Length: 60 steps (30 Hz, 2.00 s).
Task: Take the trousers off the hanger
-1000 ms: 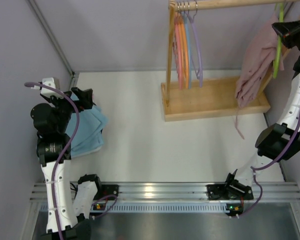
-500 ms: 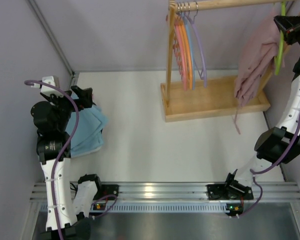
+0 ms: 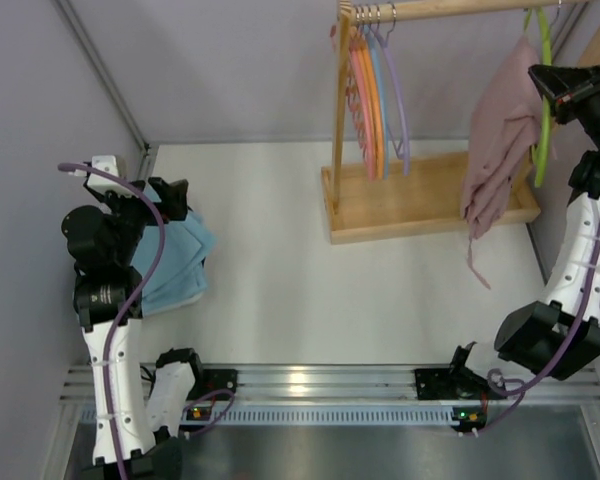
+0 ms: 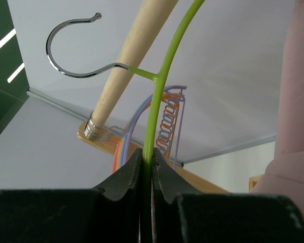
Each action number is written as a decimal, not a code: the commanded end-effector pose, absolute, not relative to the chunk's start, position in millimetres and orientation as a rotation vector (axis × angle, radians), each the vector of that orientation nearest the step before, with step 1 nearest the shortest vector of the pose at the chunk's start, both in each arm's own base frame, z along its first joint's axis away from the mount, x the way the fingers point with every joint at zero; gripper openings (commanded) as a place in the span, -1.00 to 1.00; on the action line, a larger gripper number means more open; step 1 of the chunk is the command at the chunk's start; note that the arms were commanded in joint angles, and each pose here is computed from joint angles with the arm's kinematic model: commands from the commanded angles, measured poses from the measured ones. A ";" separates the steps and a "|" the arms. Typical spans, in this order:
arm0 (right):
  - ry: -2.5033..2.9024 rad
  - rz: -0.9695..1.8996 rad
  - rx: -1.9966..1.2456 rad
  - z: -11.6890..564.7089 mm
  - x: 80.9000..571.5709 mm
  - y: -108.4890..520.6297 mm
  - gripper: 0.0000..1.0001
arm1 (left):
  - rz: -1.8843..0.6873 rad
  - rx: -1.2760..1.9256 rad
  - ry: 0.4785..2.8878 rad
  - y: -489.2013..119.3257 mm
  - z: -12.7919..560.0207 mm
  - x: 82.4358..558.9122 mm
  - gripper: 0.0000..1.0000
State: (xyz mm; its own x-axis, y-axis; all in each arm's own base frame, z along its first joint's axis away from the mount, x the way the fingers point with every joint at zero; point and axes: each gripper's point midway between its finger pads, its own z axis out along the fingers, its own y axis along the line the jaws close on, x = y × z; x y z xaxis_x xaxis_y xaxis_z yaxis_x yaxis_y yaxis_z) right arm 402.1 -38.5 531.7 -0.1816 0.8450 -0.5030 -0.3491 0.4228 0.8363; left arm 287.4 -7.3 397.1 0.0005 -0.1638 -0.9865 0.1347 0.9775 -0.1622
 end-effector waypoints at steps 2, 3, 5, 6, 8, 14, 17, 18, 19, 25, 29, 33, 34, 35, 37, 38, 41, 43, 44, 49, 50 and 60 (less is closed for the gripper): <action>1.259 1.134 0.285 569.3 344.7 -3.1 -1.00 | -0.251 0.150 1.480 -26.7 402.8 276.6 0.97; 1.252 1.142 0.277 571.9 332.9 2.7 -1.00 | -0.252 0.184 1.477 -29.8 400.0 275.4 0.97; 1.268 1.160 0.312 559.8 329.4 3.1 -1.00 | -0.292 0.258 1.469 -42.3 391.2 268.0 0.97; 1.262 1.171 0.306 562.5 318.1 9.3 -1.00 | -0.291 0.298 1.449 -46.2 391.4 265.2 0.97; 1.264 1.178 0.320 557.4 306.5 14.9 -1.00 | -0.333 0.365 1.441 -57.7 382.9 257.5 0.97; 1.260 1.194 0.396 544.1 284.0 23.6 -1.00 | -0.567 0.380 1.530 -87.1 333.1 241.5 0.97; 1.271 1.192 0.438 537.5 275.3 26.8 -1.00 | -0.587 0.433 1.514 -102.1 319.9 228.4 0.97; 1.275 1.190 0.446 535.8 273.1 27.8 -1.00 | -0.587 0.456 1.499 -109.8 319.1 224.5 0.97; 1.276 1.189 0.449 535.6 270.3 29.1 -1.00 | -0.583 0.465 1.506 -113.1 313.5 225.2 0.97; 1.286 1.168 0.465 532.8 258.1 34.3 -1.00 | -0.458 0.607 1.580 -151.2 296.3 259.1 0.96; 1.300 1.139 0.486 530.2 255.8 33.4 -1.00 | -0.534 0.745 1.558 -201.1 292.0 258.9 0.95; 1.312 1.126 0.536 524.8 255.1 31.1 -1.00 | -0.523 0.858 1.501 -257.2 286.4 242.3 0.93; 1.324 1.126 0.559 521.1 254.5 31.0 -1.00 | -0.519 0.848 1.497 -265.6 287.3 238.9 0.93; 1.326 1.115 0.562 519.5 253.7 30.6 -1.00 | -0.549 0.809 1.487 -279.2 293.1 228.5 0.94; 1.344 1.114 0.594 512.0 253.1 30.3 -1.00 | -0.647 0.793 1.429 -300.8 303.8 212.4 0.96; 1.348 1.108 0.598 510.0 251.7 30.7 -1.00 | -0.677 0.814 1.417 -319.1 302.3 197.0 0.97; 1.367 1.094 0.619 502.5 248.9 31.2 -1.00 | -0.746 0.855 1.310 -370.8 315.9 157.0 0.97; 1.377 1.093 0.633 498.3 246.2 32.4 -1.00 | -0.814 0.778 1.240 -389.6 340.9 149.1 0.97; 1.383 1.084 0.643 495.1 246.8 31.3 -1.00 | -0.843 0.770 1.240 -398.5 342.3 145.2 0.97; 1.405 1.087 0.670 488.7 242.8 33.5 -1.00 | -0.891 0.758 1.258 -447.7 352.7 142.1 0.97; 1.405 1.090 0.677 488.9 241.5 34.1 -1.00 | -0.886 0.752 1.256 -452.6 354.9 144.3 0.97; 1.417 1.093 0.821 479.5 231.2 33.5 -1.00 | -1.016 0.776 1.156 -507.7 358.7 134.1 0.97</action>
State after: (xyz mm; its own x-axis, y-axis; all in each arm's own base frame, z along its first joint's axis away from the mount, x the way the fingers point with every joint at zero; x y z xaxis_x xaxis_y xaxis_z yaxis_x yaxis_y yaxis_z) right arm 252.6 26.3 442.9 -0.2095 0.9341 -0.2891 -0.0112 0.2934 0.9559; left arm 145.5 -494.6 317.4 0.0768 -0.0739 -0.9943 0.9019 0.4302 0.0377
